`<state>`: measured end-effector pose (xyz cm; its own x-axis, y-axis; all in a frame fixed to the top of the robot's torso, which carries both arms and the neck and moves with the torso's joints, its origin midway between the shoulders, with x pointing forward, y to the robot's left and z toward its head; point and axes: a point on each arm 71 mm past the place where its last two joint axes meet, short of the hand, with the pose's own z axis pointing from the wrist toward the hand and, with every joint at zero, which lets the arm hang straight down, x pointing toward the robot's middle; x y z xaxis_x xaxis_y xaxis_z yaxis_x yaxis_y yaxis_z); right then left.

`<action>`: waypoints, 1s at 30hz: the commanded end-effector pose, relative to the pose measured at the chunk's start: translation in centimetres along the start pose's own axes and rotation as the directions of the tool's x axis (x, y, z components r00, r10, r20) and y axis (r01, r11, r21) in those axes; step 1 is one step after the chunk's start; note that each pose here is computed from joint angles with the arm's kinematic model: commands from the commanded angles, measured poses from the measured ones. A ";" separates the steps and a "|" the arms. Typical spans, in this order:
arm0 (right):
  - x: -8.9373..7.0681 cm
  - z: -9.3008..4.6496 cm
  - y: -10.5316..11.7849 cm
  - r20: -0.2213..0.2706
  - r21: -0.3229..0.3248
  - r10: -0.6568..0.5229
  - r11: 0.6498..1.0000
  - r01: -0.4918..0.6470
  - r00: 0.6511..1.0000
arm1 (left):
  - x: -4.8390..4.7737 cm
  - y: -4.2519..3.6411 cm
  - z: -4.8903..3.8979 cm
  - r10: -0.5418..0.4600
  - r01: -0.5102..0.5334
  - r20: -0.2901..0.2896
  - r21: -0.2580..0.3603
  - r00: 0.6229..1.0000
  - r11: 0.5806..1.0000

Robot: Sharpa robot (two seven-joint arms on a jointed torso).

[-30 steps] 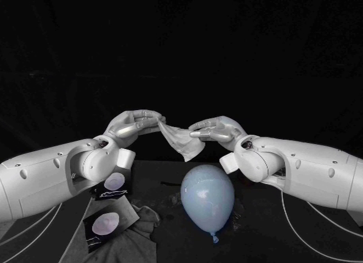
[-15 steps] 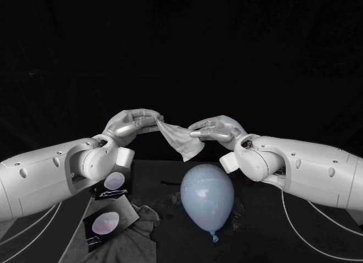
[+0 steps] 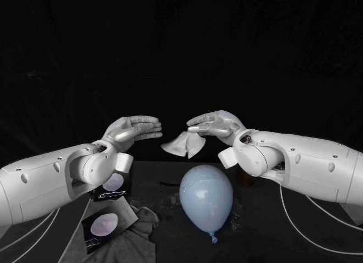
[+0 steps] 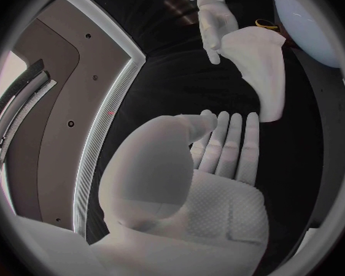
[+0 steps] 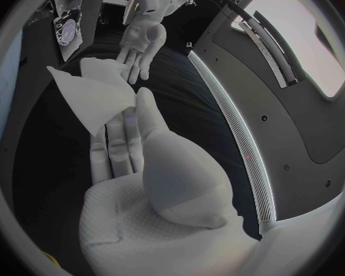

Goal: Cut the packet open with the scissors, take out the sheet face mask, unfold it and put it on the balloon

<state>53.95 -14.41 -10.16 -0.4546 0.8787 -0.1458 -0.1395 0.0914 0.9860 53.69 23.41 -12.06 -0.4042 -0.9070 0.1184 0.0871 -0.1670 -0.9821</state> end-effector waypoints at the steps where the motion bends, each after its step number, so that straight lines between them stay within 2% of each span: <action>1: 0.0 0.1 0.4 -0.004 -0.016 -0.012 1.000 0.012 1.000 | 0.06 0.67 -0.09 -0.015 0.015 -0.005 -0.027 1.000 1.000; 7: -0.1 0.4 0.8 -0.005 -0.011 -0.020 1.000 0.020 1.000 | -0.27 1.91 -0.49 -0.026 0.026 -0.006 -0.055 1.000 0.998; 16: -0.1 0.5 0.9 -0.030 0.016 -0.034 0.999 0.034 0.999 | -1.58 3.30 -0.93 -0.033 0.033 0.006 -0.079 0.999 0.996; 20: 0.1 0.5 1.0 -0.054 0.024 -0.036 0.999 0.037 0.998 | -1.68 4.45 -1.19 -0.052 0.053 0.009 -0.114 0.999 0.992; 22: 0.4 0.6 1.0 -0.066 0.026 -0.037 0.999 0.039 0.997 | -1.50 5.30 -1.26 -0.070 0.070 0.007 -0.140 0.998 0.988; 25: 0.7 0.7 1.1 -0.080 0.027 -0.038 0.999 0.041 0.996 | -0.91 6.96 -1.31 -0.094 0.093 0.003 -0.188 0.996 0.978; 30: 0.9 0.7 1.3 -0.092 0.023 -0.041 0.999 0.043 0.995 | 0.12 8.70 -0.96 -0.117 0.112 -0.009 -0.221 0.993 0.969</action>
<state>54.17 -13.53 -9.05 -0.4941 0.8504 -0.1810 -0.1316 0.1326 0.9824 53.53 22.78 -20.51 -0.3935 -0.8986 0.1939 -0.1254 -0.1565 -0.9797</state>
